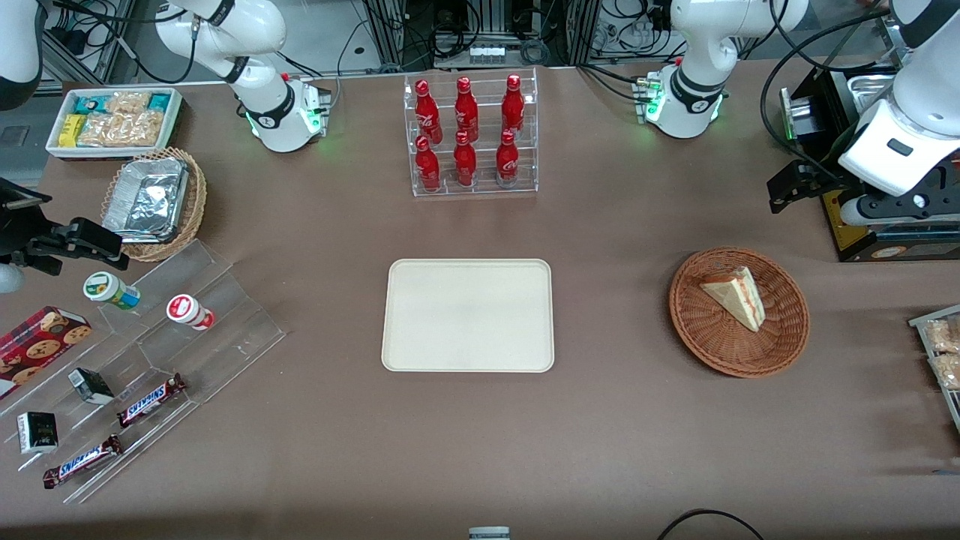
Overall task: Place sandwich from basket to tray
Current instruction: 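Move the left gripper down over the sandwich in the wicker basket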
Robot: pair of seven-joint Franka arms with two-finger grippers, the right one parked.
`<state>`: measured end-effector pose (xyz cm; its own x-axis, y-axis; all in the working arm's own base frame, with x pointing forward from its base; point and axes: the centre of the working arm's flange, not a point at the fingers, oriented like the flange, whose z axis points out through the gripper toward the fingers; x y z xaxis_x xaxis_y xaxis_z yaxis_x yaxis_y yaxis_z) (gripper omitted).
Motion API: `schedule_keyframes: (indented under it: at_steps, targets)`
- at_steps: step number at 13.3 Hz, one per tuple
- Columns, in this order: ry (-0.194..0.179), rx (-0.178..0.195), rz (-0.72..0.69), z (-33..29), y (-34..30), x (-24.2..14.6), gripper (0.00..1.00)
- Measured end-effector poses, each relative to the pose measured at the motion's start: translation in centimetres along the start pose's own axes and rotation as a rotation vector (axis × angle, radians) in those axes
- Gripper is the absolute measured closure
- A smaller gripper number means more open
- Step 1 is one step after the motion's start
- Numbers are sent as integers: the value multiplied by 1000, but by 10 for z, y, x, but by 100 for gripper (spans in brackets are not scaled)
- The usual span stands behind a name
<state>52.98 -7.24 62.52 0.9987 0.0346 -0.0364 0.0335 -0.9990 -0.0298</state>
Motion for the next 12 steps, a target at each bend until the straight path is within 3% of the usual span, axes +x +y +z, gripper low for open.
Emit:
schedule_keyframes:
  at_steps: [7,12]
  targets:
    - [-4,-1,-20,2,-10,2,0]
    - [-82,4,-112,38,-58,10,0]
